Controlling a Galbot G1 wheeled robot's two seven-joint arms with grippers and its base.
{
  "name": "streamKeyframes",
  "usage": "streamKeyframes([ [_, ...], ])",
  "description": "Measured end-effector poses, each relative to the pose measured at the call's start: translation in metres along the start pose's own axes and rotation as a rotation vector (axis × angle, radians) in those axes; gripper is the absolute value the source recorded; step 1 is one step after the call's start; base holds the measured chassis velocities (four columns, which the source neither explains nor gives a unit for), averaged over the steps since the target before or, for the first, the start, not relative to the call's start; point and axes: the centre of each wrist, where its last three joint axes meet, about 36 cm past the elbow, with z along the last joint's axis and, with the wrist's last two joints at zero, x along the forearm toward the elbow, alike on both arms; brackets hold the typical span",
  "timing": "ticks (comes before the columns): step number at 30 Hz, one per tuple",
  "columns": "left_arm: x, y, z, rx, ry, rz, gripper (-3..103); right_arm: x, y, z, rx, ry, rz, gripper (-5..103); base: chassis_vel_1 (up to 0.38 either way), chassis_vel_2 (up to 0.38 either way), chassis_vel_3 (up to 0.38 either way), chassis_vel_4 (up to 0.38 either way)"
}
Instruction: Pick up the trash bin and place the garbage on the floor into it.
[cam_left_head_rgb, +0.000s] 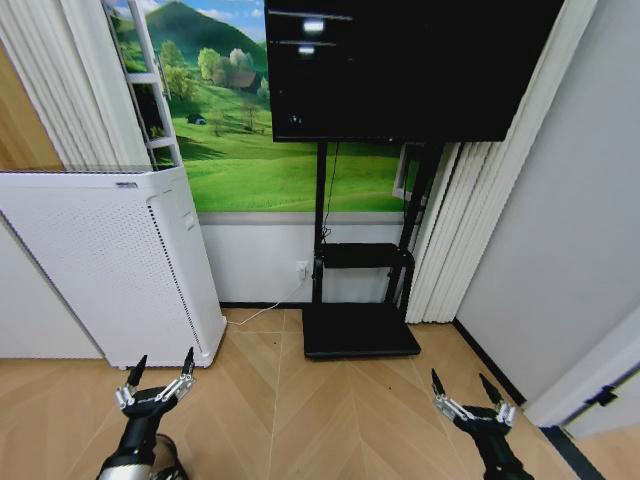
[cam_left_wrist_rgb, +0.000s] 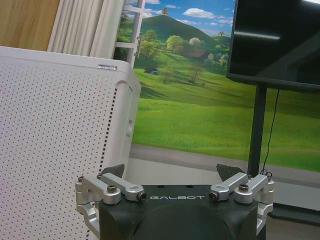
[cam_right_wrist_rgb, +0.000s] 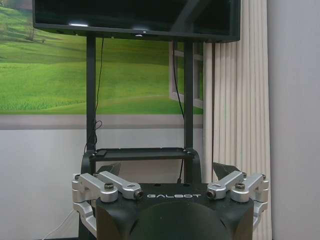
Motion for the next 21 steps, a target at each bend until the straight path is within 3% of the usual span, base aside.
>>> streamKeyframes([
  [21,0.0000,0.0000,0.0000,0.000,0.000,0.000,100,0.0000,0.0000,0.0000,0.000,0.000,0.000,100,0.000,0.000,0.000,0.000],
])
